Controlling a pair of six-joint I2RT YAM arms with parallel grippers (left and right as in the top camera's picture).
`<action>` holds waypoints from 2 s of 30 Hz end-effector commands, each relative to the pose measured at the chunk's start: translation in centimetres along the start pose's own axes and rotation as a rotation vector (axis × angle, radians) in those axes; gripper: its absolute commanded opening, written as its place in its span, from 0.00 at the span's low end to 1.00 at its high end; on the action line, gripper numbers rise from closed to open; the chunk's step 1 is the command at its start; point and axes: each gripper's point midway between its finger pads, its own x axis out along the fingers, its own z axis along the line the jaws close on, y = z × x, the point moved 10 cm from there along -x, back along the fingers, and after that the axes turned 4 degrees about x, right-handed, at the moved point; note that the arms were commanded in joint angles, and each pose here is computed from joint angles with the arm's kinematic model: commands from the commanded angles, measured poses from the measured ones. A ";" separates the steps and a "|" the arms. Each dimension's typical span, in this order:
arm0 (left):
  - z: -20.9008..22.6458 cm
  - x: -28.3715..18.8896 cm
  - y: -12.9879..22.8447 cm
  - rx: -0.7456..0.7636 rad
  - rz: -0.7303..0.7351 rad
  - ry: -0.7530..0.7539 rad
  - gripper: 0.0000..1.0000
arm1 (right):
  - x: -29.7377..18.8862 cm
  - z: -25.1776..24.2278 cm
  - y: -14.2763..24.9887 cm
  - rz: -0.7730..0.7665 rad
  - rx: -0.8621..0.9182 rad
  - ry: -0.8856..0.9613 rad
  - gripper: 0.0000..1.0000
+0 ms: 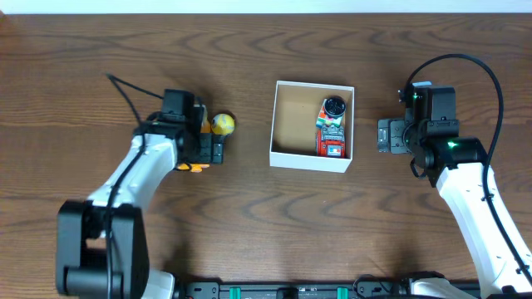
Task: Pack container
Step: 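Reach the left gripper forward to the orange dinosaur and grasp it, then carry the dinosaur right into the white box and lower it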
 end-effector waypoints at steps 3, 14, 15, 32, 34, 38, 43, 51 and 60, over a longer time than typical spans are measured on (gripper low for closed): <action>0.4 1.2 -0.1 0.025 0.031 -0.058 0.71 | 0.3 -0.3 0.0 0.006 0.009 0.014 0.99; 1.3 -3.2 -0.1 0.011 -0.047 -0.215 0.36 | 0.3 -0.3 0.0 0.006 0.009 0.014 0.99; 1.3 -4.6 -0.1 -0.010 -0.080 -0.226 0.36 | 0.3 -0.3 0.0 0.006 0.009 0.014 0.99; -6.9 -21.0 4.2 0.064 -0.640 0.299 0.28 | 0.3 -0.3 0.0 0.006 0.009 0.014 0.99; -8.7 -21.2 4.1 0.116 -0.658 0.353 0.28 | 0.3 -0.3 0.0 0.006 0.009 0.014 0.99; -12.4 -20.6 3.2 0.222 -0.672 0.442 0.28 | 0.3 -0.3 0.0 0.006 0.009 0.014 0.99; -16.3 -17.6 1.5 0.290 -0.641 0.467 0.28 | 0.3 -0.3 0.0 0.006 0.009 0.014 0.99; -19.1 -10.9 -1.4 0.376 -0.613 0.353 0.28 | 0.3 -0.3 0.0 0.006 0.009 0.014 0.99; -20.0 -6.6 -2.8 0.449 -0.615 0.263 0.24 | 0.3 -0.3 0.0 0.006 0.009 0.014 0.99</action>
